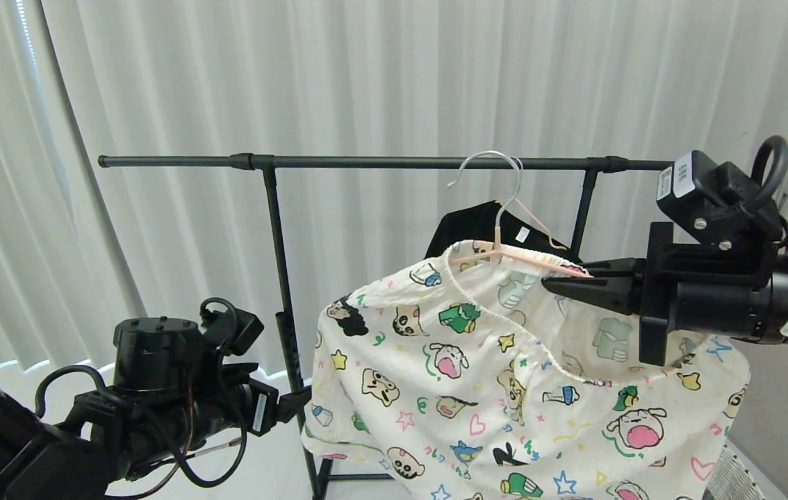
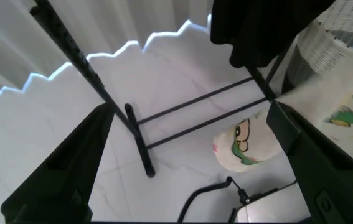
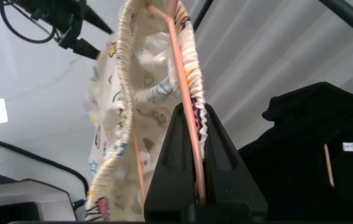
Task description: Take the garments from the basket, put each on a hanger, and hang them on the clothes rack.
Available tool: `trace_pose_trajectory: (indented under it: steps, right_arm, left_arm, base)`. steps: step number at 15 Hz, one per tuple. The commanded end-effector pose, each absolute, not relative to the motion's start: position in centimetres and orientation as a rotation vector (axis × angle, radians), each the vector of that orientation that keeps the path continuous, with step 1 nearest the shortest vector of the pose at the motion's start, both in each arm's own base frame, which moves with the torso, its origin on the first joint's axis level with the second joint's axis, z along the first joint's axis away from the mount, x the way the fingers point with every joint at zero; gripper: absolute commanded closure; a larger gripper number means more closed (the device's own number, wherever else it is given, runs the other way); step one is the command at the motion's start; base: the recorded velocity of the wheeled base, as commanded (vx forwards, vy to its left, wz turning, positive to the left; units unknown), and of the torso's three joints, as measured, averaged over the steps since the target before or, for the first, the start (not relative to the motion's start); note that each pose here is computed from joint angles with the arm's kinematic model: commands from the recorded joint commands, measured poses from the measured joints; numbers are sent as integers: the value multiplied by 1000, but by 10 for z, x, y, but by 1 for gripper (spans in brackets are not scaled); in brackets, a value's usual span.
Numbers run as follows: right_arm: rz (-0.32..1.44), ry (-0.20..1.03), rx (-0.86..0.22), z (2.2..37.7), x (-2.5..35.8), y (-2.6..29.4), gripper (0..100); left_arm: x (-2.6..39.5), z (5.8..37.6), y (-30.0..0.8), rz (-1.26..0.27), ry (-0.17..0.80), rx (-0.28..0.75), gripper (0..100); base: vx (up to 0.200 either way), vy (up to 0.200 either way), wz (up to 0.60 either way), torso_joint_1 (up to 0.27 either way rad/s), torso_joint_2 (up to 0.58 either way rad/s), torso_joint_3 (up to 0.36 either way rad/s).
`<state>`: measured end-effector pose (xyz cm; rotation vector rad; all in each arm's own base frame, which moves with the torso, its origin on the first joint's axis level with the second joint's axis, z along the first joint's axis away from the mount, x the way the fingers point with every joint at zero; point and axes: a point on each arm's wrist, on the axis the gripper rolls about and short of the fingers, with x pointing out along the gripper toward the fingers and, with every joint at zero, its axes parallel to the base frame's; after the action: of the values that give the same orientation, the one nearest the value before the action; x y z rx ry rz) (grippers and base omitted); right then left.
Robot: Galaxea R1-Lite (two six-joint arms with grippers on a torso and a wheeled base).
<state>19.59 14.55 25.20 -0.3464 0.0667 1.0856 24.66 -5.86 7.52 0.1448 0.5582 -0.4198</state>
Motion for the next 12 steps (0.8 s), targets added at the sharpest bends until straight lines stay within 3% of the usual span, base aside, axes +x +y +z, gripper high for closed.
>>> trace_pose_trajectory:
  steps: [1, 8, 12]
  right_arm:
    - [1081, 68, -347, 252, 195, 144, 100]
    - [836, 135, -356, 238, 168, 101, 100]
    - [707, 260, -289, 240, 122, 72, 100]
  left_arm:
    - [241, 85, -57, -419, 519, 145, 0]
    - [189, 156, -32, -131, 261, 120, 0]
    - [123, 200, -13, -63, 334, 56, 0]
  base:
    - [0, 0, 0, 0, 0, 0]
    - [0, 0, 0, 0, 0, 0]
    - [0, 0, 0, 0, 0, 0]
